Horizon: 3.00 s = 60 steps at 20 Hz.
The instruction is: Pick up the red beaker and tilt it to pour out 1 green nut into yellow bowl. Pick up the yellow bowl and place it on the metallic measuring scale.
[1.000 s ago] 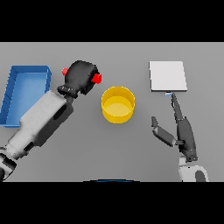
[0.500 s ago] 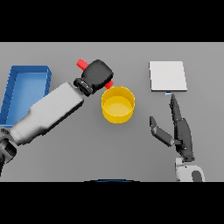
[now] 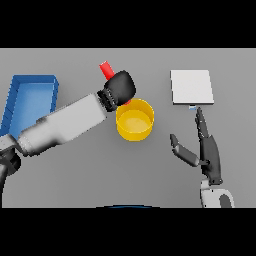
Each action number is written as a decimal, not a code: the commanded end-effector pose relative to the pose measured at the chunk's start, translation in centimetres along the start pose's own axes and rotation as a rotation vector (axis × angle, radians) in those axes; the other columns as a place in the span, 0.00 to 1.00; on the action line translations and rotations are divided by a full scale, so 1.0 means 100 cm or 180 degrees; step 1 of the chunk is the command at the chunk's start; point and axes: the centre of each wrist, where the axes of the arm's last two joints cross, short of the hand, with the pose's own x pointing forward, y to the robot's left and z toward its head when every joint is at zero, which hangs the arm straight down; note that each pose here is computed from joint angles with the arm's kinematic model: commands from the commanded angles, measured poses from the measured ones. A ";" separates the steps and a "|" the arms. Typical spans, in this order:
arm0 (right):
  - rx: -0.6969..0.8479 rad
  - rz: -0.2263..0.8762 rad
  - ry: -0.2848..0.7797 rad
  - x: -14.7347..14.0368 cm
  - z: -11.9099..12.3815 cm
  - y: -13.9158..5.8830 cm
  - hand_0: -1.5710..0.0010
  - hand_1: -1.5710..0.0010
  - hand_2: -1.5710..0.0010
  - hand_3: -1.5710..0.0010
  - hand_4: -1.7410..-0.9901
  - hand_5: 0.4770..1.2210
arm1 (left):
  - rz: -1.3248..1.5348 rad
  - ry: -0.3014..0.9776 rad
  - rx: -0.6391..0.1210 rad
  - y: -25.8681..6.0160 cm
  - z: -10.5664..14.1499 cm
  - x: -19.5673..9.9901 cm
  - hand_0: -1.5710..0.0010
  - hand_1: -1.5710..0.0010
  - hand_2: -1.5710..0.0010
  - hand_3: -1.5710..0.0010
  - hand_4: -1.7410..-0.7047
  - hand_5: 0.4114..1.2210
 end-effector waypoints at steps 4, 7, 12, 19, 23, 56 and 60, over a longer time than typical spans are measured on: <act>0.0009 0.0057 0.0039 -0.002 0.001 0.003 1.00 1.00 1.00 1.00 0.64 0.15 | -0.0361 0.0043 -0.0061 0.002 -0.006 -0.003 0.00 0.00 0.00 0.00 0.00 1.00; -0.0040 0.0104 0.0032 -0.002 0.000 0.002 1.00 1.00 1.00 1.00 0.69 0.14 | -0.0658 -0.0014 -0.0121 0.016 -0.010 -0.001 0.00 0.00 0.00 0.00 0.01 1.00; -0.0023 0.0150 -0.0048 -0.002 0.000 0.003 1.00 1.00 1.00 1.00 0.71 0.15 | -0.1112 -0.0157 -0.0167 0.016 -0.013 0.002 0.00 0.00 0.00 0.00 0.01 1.00; -0.0040 0.0200 -0.0075 -0.001 0.002 0.005 1.00 1.00 1.00 1.00 0.72 0.15 | -0.1197 0.0082 0.0008 0.055 -0.004 -0.052 0.00 0.00 0.00 0.05 0.01 1.00; -0.0032 0.0113 -0.0048 -0.001 -0.004 0.005 1.00 1.00 1.00 1.00 0.74 0.16 | -0.0928 0.0492 0.0228 0.088 0.019 -0.115 0.00 0.00 0.06 0.27 0.04 1.00; 0.0235 0.0208 -0.0147 -0.004 -0.009 -0.002 1.00 1.00 1.00 1.00 0.70 0.26 | 0.4953 0.3877 0.0887 -0.199 0.165 -0.097 0.00 0.00 0.00 0.03 0.00 0.97; 0.0228 0.0211 -0.0162 -0.004 -0.005 0.002 1.00 1.00 1.00 1.00 0.71 0.25 | 0.4936 0.3964 0.0720 -0.209 0.164 -0.088 0.00 0.00 0.00 0.01 0.00 0.69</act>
